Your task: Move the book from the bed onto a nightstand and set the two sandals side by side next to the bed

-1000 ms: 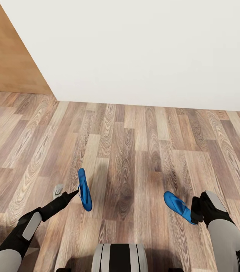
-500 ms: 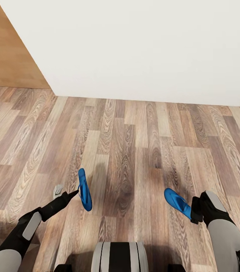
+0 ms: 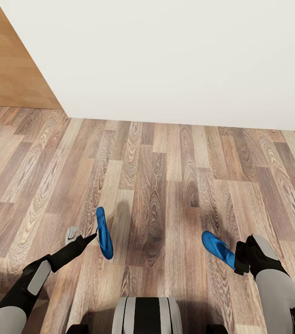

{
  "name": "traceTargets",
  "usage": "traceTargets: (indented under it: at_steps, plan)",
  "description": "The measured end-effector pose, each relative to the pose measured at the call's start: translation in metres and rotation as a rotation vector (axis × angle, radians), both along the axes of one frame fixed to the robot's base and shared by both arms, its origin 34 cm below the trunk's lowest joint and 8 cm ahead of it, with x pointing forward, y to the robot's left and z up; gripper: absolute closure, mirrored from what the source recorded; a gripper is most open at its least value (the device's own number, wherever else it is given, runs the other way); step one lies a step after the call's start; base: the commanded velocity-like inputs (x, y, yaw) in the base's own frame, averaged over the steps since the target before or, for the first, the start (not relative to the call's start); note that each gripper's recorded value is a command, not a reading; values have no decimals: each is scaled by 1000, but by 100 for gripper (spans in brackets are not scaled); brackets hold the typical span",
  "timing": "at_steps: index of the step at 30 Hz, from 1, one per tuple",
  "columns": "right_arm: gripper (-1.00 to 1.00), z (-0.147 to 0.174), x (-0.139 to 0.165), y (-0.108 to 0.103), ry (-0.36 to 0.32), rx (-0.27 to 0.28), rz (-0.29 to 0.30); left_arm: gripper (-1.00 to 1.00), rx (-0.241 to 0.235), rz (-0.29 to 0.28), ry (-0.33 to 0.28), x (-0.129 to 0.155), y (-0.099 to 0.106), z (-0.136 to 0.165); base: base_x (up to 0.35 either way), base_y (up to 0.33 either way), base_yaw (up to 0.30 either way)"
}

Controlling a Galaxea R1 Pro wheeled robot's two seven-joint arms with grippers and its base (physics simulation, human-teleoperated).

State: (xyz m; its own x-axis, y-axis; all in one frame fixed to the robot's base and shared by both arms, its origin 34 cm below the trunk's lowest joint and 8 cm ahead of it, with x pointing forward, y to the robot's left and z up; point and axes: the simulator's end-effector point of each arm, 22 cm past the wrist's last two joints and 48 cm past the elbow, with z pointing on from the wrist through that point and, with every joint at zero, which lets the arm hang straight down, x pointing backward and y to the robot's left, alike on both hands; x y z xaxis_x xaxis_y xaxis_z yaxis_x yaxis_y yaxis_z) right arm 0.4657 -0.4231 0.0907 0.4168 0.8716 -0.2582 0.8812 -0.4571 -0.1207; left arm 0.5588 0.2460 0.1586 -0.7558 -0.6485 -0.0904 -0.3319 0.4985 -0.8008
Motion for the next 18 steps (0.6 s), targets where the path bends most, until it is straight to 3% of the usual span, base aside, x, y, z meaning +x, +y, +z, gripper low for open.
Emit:
traceTargets:
  at_steps: [18]
  plan:
    - [-100, 0, 0, 0, 0, 0, 0, 100, -1, 2, -1, 0, 0, 0, 38, 32, 0]
